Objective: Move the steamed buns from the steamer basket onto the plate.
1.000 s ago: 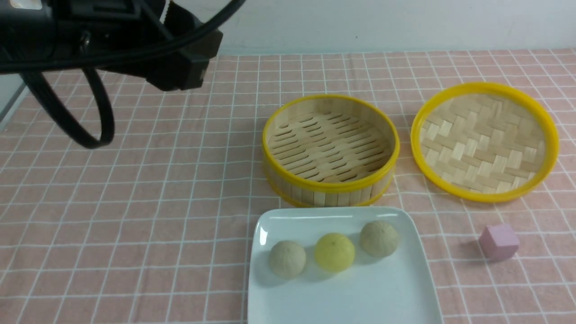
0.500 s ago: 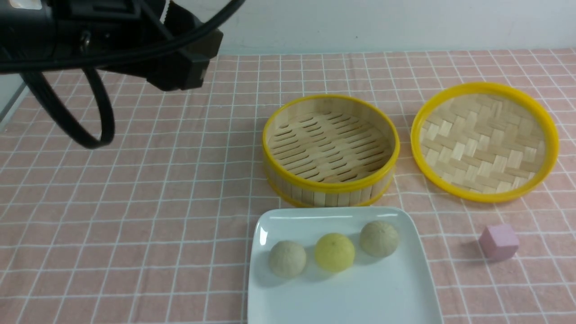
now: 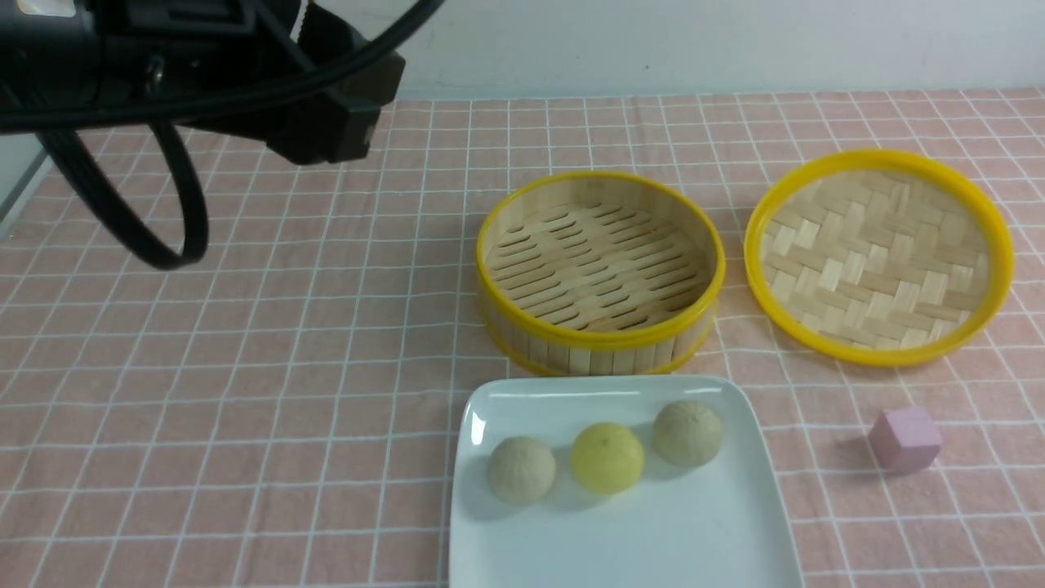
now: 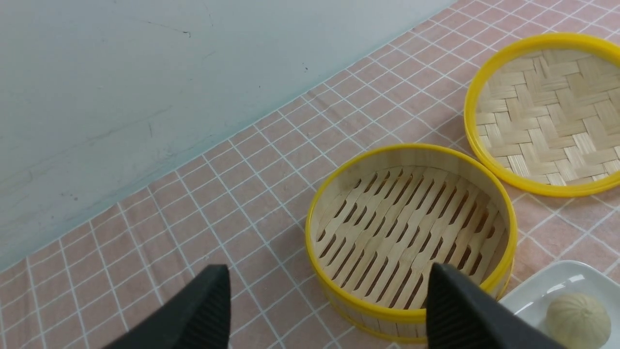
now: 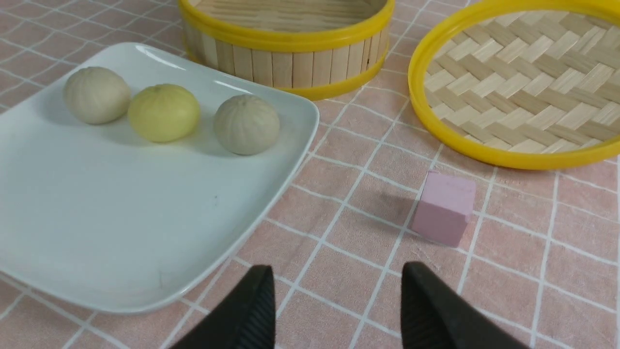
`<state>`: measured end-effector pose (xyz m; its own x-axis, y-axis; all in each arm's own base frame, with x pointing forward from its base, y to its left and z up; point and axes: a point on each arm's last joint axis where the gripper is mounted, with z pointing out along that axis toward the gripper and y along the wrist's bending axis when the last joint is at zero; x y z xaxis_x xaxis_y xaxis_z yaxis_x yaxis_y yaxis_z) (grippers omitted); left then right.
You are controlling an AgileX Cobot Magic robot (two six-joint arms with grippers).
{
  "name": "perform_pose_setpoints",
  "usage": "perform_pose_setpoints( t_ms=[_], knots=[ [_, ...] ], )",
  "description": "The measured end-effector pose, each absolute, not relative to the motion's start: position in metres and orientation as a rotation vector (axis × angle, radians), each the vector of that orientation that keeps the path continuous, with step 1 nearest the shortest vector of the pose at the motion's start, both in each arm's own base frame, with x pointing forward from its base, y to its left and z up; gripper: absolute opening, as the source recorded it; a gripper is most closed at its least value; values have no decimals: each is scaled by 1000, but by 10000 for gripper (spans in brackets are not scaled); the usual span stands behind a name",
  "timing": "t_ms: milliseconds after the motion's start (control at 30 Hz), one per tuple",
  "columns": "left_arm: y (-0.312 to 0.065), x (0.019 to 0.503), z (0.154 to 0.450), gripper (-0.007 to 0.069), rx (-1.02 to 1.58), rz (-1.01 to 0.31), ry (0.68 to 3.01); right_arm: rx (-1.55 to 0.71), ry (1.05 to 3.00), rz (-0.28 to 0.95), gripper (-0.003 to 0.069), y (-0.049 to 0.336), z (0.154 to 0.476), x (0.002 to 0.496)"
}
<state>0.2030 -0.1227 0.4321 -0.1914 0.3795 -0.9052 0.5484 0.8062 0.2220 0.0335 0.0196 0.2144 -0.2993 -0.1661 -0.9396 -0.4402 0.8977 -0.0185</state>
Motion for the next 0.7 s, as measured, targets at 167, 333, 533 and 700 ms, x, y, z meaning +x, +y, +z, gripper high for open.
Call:
perform_pose_setpoints(
  t_ms=[167, 333, 533, 700],
  knots=[
    [-123, 203, 432, 536, 709, -186, 1814, -448, 1878, 289, 368, 20, 214, 33],
    [-123, 203, 432, 533, 709, -186, 1813, -448, 1877, 289, 368, 20, 214, 33],
    [-123, 203, 432, 533, 709, -186, 1813, -444, 1859, 286, 368, 20, 216, 34],
    [-123, 203, 432, 533, 709, -186, 1813, -402, 1707, 281, 368, 19, 230, 38]
  ],
)
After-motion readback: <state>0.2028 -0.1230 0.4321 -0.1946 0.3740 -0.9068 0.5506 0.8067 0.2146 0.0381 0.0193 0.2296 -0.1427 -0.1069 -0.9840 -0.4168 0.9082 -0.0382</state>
